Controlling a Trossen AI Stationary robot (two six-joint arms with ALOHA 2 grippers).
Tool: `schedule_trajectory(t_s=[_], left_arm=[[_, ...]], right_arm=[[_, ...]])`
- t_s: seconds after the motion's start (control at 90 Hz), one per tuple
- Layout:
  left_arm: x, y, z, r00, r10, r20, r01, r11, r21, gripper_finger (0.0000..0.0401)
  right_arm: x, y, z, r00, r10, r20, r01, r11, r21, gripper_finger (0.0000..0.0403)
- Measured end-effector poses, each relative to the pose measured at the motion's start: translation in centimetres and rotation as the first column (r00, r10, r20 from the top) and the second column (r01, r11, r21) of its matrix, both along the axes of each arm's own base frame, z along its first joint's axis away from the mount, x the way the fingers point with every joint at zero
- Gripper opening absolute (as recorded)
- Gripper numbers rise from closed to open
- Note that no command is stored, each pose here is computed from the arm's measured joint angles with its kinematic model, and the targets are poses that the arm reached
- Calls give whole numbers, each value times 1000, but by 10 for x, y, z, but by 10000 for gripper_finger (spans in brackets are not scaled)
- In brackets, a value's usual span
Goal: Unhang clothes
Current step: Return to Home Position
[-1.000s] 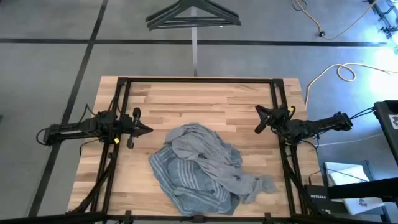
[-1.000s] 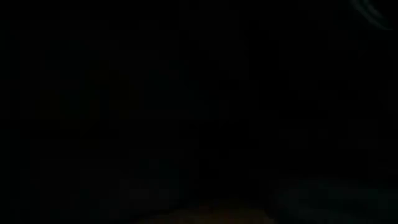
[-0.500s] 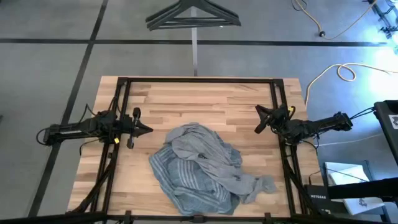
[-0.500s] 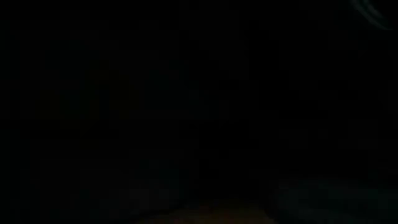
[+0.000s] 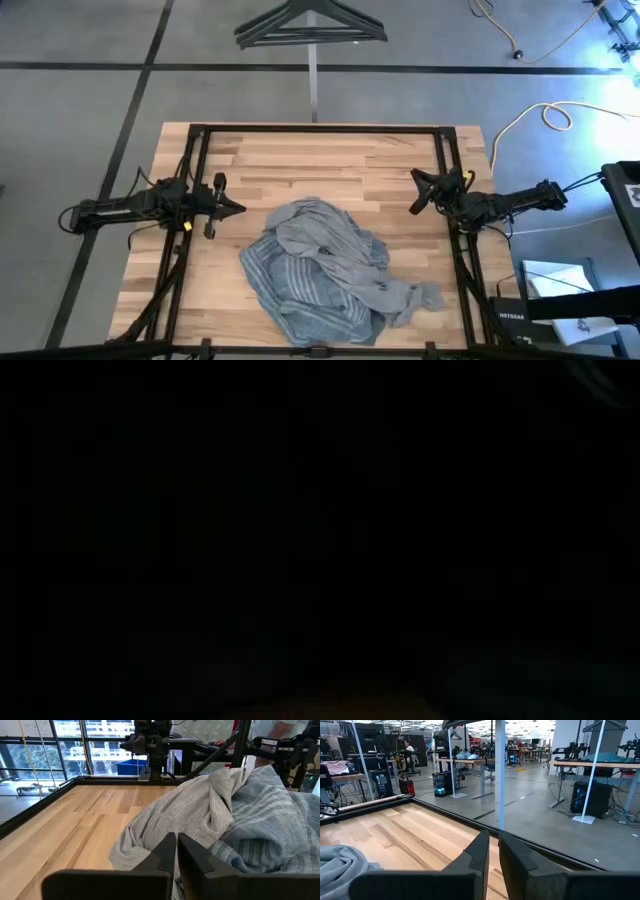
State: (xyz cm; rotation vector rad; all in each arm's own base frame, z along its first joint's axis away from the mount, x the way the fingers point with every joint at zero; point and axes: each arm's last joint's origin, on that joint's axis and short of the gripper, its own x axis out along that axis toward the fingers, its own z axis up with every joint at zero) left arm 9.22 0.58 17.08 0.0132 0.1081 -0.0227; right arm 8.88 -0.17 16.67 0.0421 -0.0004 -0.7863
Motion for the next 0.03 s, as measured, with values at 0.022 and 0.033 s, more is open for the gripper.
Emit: schedule_trajectory(t_s=[0.022, 0.033], left_arm=[[0, 0, 0, 1000, 0, 0, 0, 1000, 0, 0], [0, 0, 0, 1000, 0, 0, 0, 1000, 0, 0]], right_arm=[[0, 0, 0, 1000, 0, 0, 0, 1000, 0, 24], [0, 0, 0, 1000, 0, 0, 0, 1000, 0, 24]])
